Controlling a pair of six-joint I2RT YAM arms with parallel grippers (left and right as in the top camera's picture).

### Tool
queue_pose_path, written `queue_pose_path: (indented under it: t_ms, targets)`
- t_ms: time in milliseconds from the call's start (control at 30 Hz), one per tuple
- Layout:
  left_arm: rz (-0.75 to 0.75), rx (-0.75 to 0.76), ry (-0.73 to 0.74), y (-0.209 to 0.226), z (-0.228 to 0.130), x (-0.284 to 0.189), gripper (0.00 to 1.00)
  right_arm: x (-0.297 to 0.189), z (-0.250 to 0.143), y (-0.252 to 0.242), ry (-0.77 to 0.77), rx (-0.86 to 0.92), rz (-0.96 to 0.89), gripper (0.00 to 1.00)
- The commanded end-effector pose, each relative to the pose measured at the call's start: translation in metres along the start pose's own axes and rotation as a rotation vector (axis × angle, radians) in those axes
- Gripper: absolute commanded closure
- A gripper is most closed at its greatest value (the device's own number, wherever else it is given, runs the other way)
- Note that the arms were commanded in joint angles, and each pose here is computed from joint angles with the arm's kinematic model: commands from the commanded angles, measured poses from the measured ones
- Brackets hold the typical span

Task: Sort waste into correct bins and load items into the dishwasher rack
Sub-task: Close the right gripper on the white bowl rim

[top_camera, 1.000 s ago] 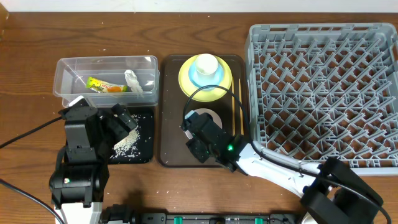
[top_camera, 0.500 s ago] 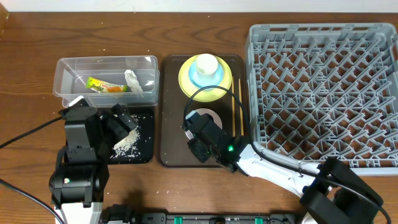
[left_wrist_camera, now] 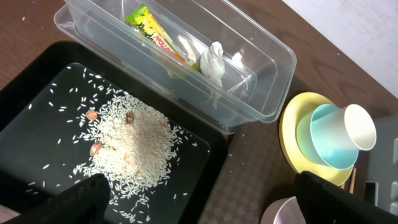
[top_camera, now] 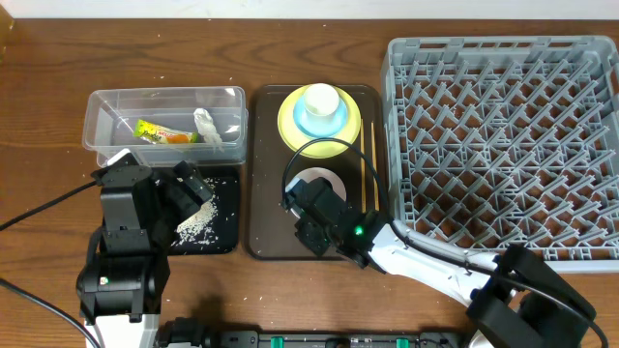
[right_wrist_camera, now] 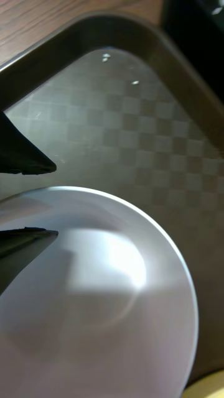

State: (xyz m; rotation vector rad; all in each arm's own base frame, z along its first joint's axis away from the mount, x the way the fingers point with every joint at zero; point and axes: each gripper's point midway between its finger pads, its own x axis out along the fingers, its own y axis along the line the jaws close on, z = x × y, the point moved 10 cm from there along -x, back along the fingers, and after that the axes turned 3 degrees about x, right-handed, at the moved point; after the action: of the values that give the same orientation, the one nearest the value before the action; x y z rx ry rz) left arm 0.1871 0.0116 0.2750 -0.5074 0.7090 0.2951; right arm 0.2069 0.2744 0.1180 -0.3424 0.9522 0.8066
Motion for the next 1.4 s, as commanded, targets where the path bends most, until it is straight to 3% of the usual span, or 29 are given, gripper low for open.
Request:
queue_pose_path:
  t_ms: [0,233,667,800,967,1100,1367]
  targets:
    - [0.004,-0.004,-0.020,-0.001,0.005,-0.003,0.02,-0.002,0.007,0.001,-0.003,-0.070,0.005,0.72]
    - [0.004,-0.004,-0.020,-0.001,0.005,-0.003,0.02,-0.005,0.011,-0.001,0.023,-0.159,-0.018,0.77]
    - [0.004,-0.004,-0.020,-0.001,0.005,-0.003,0.02,-0.007,0.002,-0.002,0.096,-0.169,-0.020,0.87]
    - [0.004,-0.004,-0.020,-0.001,0.005,-0.003,0.02,-0.007,0.001,-0.002,0.104,-0.169,-0.020,0.95]
    - [0.004,-0.004,-0.020,-0.001,0.005,-0.003,0.02,-0.008,0.003,-0.002,0.101,-0.169,-0.020,0.94]
    - [0.004,-0.004,-0.020,-0.001,0.005,-0.003,0.02,-0.008,0.005,-0.002,0.091,-0.169,-0.020,0.85]
    - [0.004,-0.004,-0.020,-0.001,0.005,-0.003,0.02,-0.008,0.004,-0.002,0.100,-0.169,-0.019,0.84]
